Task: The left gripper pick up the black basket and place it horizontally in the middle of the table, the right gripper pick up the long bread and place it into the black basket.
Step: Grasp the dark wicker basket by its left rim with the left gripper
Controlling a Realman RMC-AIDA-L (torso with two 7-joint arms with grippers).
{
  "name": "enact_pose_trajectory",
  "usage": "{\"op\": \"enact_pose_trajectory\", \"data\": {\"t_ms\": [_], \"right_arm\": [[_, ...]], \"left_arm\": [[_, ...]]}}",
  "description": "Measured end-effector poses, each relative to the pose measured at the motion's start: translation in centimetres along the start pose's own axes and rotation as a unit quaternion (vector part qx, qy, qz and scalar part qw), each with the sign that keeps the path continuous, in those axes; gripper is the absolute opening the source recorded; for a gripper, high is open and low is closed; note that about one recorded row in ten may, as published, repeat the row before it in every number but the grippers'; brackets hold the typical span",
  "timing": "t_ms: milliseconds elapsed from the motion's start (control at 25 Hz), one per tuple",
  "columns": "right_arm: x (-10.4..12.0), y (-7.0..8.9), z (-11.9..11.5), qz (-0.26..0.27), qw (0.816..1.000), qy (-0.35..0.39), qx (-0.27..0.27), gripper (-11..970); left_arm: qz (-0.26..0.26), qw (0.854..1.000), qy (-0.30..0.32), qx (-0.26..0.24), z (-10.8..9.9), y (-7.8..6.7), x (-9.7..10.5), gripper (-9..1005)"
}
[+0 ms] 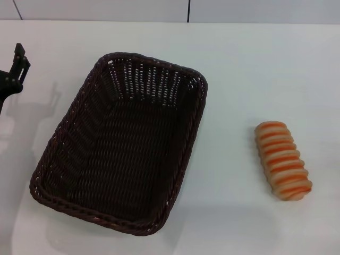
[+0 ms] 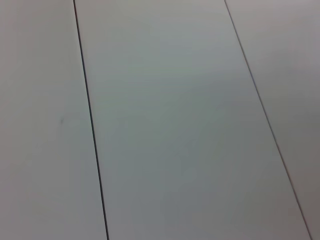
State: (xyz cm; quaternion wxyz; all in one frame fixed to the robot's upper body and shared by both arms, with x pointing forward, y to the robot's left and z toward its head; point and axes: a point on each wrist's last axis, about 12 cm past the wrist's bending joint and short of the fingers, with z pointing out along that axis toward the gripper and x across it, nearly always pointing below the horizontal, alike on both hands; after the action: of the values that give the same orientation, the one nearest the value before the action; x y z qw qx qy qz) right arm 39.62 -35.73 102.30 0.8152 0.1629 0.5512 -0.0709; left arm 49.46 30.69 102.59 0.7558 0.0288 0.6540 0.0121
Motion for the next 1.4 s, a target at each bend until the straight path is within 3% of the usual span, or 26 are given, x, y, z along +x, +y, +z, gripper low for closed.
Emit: {"op": "enact_pose_trajectory", "data": {"t_ms": [400,600,680,800,840,880,920,1000,1040,1160,1240,1280,1400], "right_arm": [[0.0,0.0,0.0,0.000,1.000,0.000,0.000,846],[0.0,0.0,0.1,0.001,1.000,-0.001,-0.001,846],[0.0,0.0,0.1,0.002,1.000,-0.001,-0.001,846],[0.0,0.0,0.1,0.003,1.000,-0.002,-0.001,846],[-0.1,0.0,0.1,0.003,1.000,-0.002,-0.001,845],[-0.1,0.0,0.1,0.003,1.000,-0.002,-0.001,845],[-0.1,0.0,0.1,0.003,1.000,-0.002,0.000,845],[-0.1,0.0,0.1,0.003,1.000,-0.002,0.000,845],[-0.1,-0.1,0.0,0.003,1.000,-0.002,0.000,844],[0.0,0.0,0.1,0.004,1.000,0.000,0.000,844],[0.1,0.1,0.2,0.005,1.000,0.001,-0.001,845],[0.1,0.1,0.2,0.005,1.000,0.001,-0.001,845],[0.2,0.2,0.4,0.007,1.000,0.002,-0.002,845]], "left_arm": [[0.004,1.000,-0.006,0.009,0.4,-0.2,-0.3,787],[-0.005,1.000,0.002,0.027,2.2,0.0,-1.2,785],[-0.004,0.997,0.032,0.065,4.4,0.0,-2.9,784],[-0.001,0.996,0.041,0.074,4.7,0.0,-3.4,785],[0.007,0.989,0.086,0.117,6.5,-1.0,-6.9,786],[0.007,0.989,0.086,0.117,6.5,-1.0,-6.9,786],[0.021,0.983,0.128,0.133,7.3,-1.8,-9.0,787],[0.030,0.978,0.153,0.137,7.5,-2.2,-9.8,787],[0.050,0.969,0.196,0.142,7.8,-3.2,-11.6,788],[0.072,0.957,0.240,0.147,7.7,-4.0,-12.8,789],[0.098,0.931,0.315,0.157,7.4,-5.2,-14.8,790],[0.098,0.931,0.315,0.157,7.4,-5.2,-14.8,790],[0.101,0.912,0.360,0.168,6.7,-6.2,-16.2,792]]}}
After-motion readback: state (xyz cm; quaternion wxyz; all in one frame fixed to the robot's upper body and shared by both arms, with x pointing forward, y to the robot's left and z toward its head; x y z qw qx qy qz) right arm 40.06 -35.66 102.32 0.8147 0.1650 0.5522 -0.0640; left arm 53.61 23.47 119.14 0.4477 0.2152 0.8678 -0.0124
